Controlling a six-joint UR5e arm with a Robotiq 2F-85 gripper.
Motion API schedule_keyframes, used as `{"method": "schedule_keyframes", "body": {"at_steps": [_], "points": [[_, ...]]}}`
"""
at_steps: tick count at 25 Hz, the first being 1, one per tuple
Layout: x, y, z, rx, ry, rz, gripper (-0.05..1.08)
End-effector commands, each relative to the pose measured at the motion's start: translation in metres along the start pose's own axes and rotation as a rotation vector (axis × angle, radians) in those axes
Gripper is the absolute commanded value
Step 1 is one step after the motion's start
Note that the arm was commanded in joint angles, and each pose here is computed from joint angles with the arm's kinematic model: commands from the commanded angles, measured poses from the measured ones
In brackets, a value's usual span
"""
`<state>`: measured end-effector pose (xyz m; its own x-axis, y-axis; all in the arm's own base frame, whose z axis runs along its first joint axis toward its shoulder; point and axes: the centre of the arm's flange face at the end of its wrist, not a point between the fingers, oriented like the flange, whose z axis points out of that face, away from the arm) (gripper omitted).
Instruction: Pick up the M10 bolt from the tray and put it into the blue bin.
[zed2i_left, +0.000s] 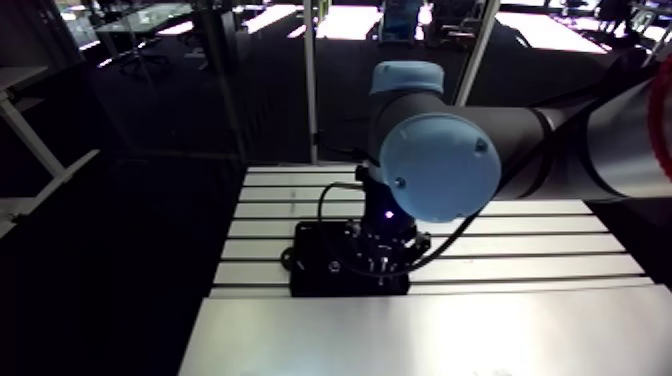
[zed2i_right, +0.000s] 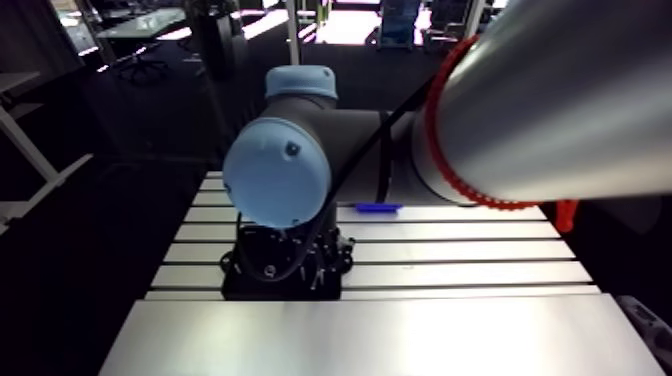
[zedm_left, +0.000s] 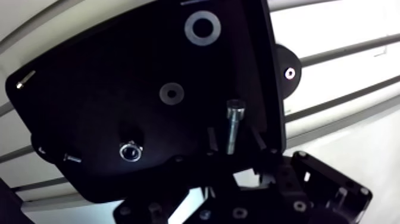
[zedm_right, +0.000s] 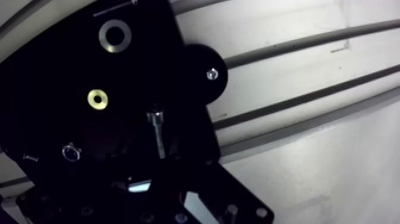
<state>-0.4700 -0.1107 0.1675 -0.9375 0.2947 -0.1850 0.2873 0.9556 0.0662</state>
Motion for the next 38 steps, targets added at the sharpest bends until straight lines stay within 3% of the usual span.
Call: {"method": "schedule_keyframes", "body": {"at_steps": [1, 7, 16, 38], "points": [[-0.0007, 0.0003, 0.0009, -0.002, -0.003, 0.0, 0.64], [-0.0005, 0.0012, 0.0036, -0.013, -0.006, -0.002, 0.66], [-0.0002, 0.0012, 0.005, -0.015, -0.009, -0.003, 0.72], [-0.0001, 0.001, 0.0048, -0.007, 0.016, -0.035, 0.9]]}}
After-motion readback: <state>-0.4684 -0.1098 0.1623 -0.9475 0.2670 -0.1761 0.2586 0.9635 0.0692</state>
